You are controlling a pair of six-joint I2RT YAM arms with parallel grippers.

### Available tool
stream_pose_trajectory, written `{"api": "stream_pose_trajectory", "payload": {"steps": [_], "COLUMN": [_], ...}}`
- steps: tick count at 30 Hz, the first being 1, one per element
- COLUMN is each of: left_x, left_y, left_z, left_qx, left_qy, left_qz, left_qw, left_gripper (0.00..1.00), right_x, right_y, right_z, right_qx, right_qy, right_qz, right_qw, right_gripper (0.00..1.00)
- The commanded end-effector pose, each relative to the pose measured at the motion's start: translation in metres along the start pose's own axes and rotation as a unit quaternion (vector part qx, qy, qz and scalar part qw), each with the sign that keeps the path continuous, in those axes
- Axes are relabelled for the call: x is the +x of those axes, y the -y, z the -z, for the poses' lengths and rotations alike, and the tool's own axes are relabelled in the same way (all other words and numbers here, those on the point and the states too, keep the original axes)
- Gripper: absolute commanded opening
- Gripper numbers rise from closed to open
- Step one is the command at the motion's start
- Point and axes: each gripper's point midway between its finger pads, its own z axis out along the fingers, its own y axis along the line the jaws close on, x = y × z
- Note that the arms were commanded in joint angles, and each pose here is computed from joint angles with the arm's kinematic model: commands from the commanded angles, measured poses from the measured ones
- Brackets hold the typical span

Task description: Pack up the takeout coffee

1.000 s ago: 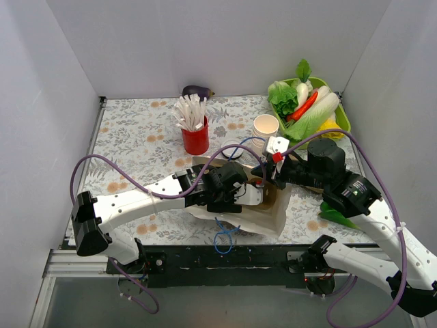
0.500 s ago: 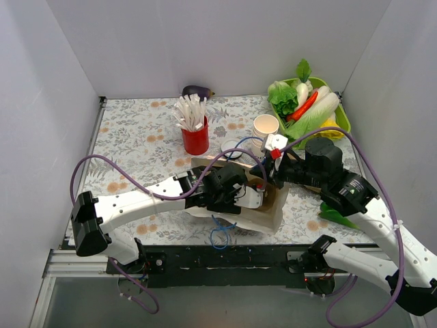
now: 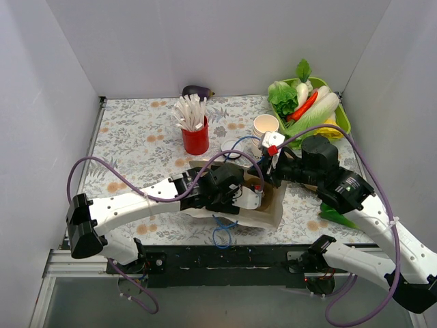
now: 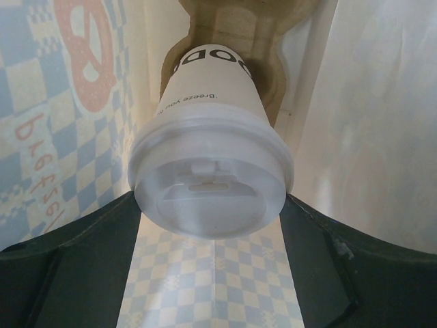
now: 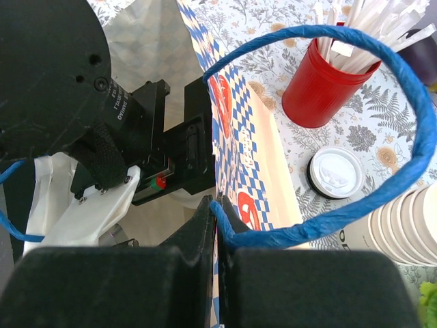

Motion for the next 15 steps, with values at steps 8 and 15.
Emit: {"api": "stream_pose_trajectory", "payload": {"steps": [8, 15], "left_x": [0.01, 0.018], "left_y": [-0.008, -0.003], "left_z": [0.003, 0.001], "left_qx": [-0.024, -0.023], "left_qy": [-0.014, -0.027], "left_qz": [-0.002, 0.0], "left_qw": [1.0, 0.999], "left_gripper": [0.0, 0.0], "right_x": [-0.009, -0.007], "right_y": [-0.007, -0.009], "right_z": [-0.004, -0.008], "right_qx": [-0.023, -0.032], "right_qy": [0.02, 0.015], "right_qz": [0.0, -0.002], "right_qw": [1.0, 0.999], "right_gripper": [0.01, 0.01]}}
